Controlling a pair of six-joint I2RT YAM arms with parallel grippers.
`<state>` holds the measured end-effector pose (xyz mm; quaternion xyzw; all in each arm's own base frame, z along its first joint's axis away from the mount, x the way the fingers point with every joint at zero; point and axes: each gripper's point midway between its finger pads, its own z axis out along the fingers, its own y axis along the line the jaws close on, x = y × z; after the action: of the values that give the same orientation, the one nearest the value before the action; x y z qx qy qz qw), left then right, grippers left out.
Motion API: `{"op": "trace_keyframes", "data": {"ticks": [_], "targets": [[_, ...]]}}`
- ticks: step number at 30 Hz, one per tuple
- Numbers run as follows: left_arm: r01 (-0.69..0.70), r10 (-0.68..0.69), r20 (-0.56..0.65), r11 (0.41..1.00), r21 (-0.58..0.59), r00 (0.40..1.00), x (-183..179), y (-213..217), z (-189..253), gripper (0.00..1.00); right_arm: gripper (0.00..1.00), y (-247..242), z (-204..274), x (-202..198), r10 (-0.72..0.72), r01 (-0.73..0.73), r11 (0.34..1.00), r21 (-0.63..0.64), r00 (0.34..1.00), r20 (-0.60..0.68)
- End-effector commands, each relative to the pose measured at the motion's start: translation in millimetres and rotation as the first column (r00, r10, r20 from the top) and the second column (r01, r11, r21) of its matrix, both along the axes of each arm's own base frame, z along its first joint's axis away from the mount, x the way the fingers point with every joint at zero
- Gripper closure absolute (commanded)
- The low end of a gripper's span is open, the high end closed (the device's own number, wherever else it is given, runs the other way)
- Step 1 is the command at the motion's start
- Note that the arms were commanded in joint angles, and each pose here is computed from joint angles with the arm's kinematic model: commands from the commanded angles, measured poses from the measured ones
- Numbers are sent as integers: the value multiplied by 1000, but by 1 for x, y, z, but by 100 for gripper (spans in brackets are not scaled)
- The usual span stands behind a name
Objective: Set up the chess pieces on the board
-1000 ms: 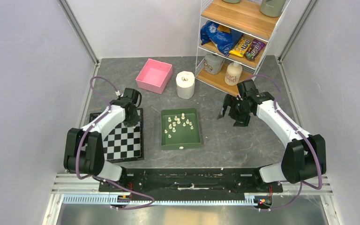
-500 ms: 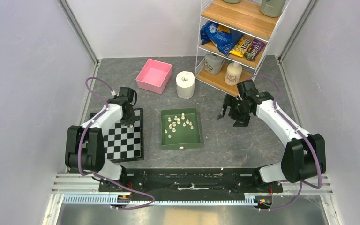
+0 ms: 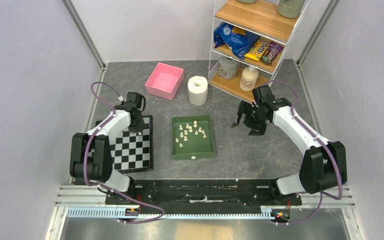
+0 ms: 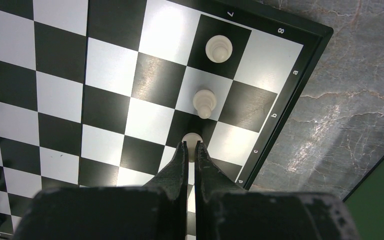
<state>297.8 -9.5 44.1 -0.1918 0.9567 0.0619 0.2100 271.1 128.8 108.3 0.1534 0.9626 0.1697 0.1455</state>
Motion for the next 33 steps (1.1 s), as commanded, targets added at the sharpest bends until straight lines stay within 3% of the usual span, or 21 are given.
{"op": "trace_keyframes", "data": {"ticks": [1, 33], "targets": [[10, -10, 19, 1000, 16, 1000, 10, 4, 1, 98, 3, 4, 4, 6, 16, -16, 1000, 15, 1000, 22], [2, -3, 4, 999, 41, 1000, 7, 8, -1, 98, 3, 2, 2, 4, 20, -20, 1000, 6, 1000, 20]]}}
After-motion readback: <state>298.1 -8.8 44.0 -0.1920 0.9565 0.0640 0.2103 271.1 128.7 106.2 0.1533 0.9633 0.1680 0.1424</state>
